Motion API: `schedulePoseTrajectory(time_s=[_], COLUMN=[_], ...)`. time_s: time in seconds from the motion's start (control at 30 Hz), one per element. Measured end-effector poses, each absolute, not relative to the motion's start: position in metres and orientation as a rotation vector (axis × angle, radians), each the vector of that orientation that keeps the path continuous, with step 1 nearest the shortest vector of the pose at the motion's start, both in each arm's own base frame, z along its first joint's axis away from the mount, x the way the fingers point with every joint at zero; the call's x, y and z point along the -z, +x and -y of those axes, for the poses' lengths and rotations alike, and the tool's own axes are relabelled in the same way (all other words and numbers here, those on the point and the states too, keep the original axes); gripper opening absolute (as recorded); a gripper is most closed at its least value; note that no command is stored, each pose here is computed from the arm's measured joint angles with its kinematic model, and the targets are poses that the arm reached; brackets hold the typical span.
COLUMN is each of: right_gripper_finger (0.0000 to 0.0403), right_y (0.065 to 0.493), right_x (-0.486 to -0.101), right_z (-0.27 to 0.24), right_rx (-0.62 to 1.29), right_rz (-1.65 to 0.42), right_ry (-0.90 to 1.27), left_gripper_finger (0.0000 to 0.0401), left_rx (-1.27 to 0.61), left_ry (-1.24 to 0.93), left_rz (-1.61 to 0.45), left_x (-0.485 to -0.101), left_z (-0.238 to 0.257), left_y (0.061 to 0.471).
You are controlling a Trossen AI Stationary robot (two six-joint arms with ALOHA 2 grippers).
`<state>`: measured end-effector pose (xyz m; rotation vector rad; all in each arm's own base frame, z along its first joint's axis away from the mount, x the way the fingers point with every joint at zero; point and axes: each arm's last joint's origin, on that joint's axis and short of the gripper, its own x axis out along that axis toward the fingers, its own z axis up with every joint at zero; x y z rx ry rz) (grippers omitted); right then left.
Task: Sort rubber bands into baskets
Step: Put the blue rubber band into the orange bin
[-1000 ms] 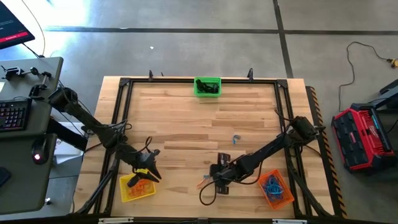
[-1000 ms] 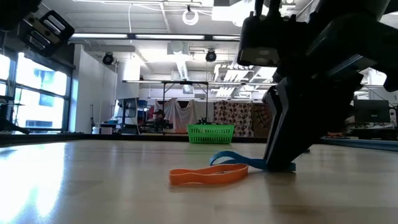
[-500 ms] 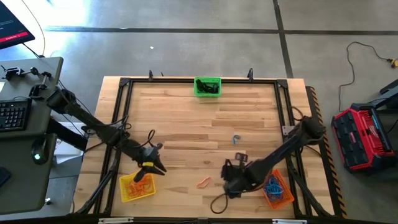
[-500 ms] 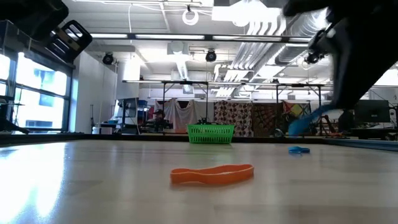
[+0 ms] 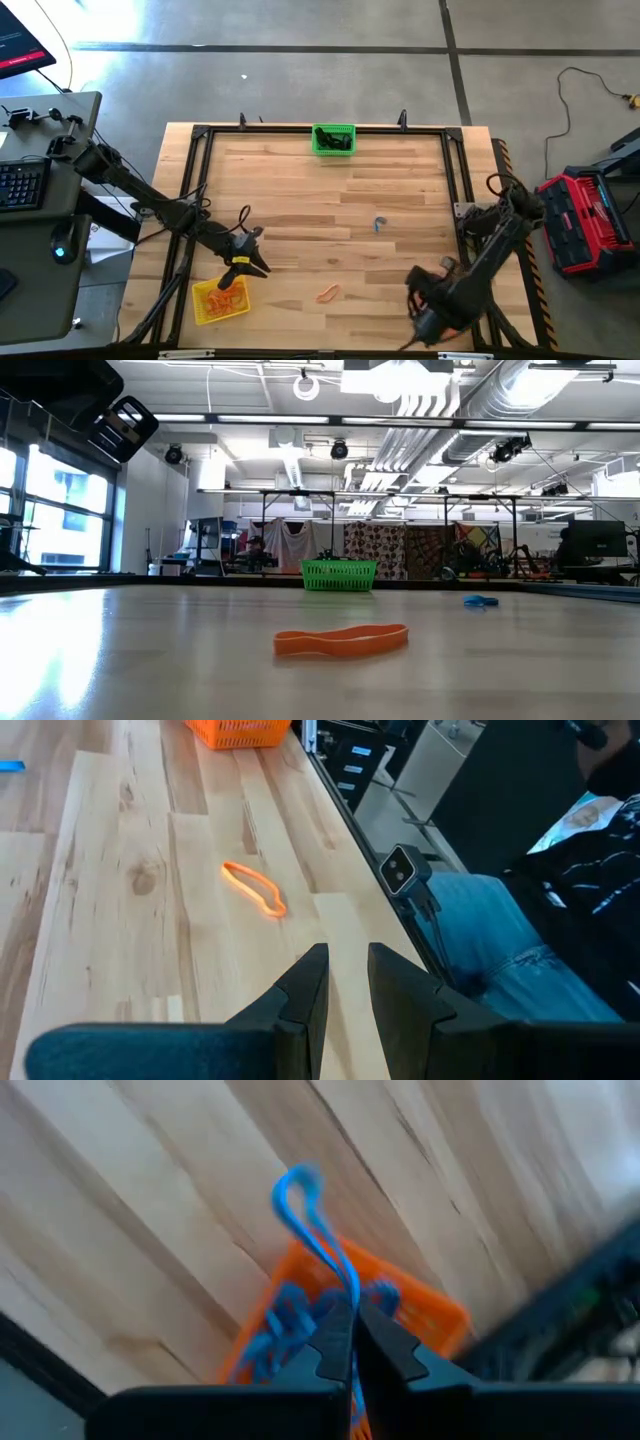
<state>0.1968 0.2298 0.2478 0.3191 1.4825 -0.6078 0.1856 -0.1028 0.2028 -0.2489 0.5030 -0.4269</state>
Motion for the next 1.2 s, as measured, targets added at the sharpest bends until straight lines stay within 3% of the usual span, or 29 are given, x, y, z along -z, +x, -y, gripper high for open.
schedulePoseTrajectory(time_s=[0.53, 1.2], right_gripper_finger=[0.0, 0.0], right_y=[0.138, 0.147], right_x=[-0.235, -0.197], right_z=[-0.273, -0.295], right_rx=[0.818, 0.874], right_rz=[-1.435, -1.435], right_ry=[0.448, 0.483], left_gripper_finger=[0.0064, 0.0064], left_rx=[0.429, 0.402], left_ry=[-0.238, -0.221], left_rz=[-0.5, -0.492], left_x=[-0.203, -0.203], left_z=[0.103, 0.102], left_y=[0.186, 0.186])
